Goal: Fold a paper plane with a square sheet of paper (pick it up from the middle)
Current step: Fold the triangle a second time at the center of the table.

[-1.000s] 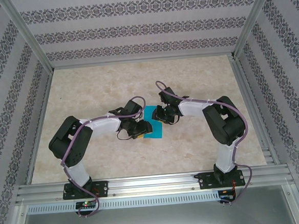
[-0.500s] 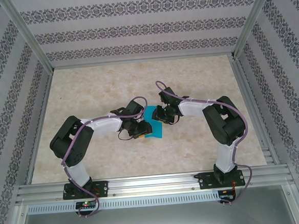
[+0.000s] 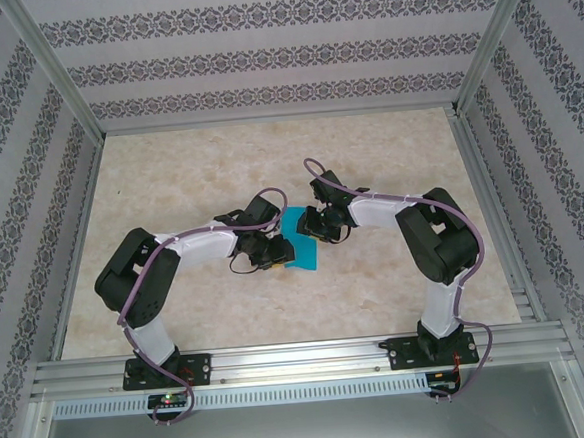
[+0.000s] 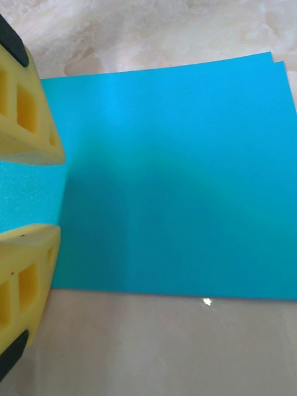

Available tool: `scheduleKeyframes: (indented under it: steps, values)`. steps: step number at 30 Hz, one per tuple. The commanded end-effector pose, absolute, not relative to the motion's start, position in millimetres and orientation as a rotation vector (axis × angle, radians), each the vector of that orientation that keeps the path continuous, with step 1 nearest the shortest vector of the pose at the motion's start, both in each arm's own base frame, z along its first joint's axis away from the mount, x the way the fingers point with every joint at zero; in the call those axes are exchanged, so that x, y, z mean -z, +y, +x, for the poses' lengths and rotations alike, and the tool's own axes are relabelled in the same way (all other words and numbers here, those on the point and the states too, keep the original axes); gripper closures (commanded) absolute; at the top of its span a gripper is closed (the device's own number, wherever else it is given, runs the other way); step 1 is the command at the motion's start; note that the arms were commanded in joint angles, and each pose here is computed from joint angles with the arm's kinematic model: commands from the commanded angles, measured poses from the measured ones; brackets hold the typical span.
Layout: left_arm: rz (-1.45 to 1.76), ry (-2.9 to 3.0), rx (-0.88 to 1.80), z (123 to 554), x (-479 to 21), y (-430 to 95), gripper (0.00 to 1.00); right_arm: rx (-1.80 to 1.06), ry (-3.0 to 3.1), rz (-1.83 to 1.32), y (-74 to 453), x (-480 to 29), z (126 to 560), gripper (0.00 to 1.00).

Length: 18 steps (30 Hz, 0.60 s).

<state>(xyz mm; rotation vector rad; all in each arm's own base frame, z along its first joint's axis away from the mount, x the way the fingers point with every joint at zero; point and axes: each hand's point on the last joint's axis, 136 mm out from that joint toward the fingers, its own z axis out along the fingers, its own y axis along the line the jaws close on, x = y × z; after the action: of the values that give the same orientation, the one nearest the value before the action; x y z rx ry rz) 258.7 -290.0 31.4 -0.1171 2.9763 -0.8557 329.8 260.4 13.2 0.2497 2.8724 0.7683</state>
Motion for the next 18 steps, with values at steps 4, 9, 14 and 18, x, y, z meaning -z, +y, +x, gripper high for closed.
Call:
scheduleKeyframes:
  steps: [4, 9, 14, 18]
  values:
    - [-0.055, 2.953, 0.832, 258.6, -47.5, -291.0, 0.69, -0.544, 3.015, 0.307, 230.8, 45.6, 303.4, 0.65]
    - [-0.048, 2.979, 0.798, 253.3, -50.7, -285.7, 0.68, -0.536, 3.016, 0.304, 230.1, 45.5, 303.5, 0.65]
    - [-0.033, 2.976, 0.814, 254.5, -51.3, -288.6, 0.68, -0.54, 3.014, 0.303, 231.1, 44.6, 304.8, 0.65]
    - [-0.025, 2.963, 0.837, 257.8, -50.1, -293.0, 0.68, -0.539, 3.013, 0.303, 231.7, 44.7, 305.0, 0.65]
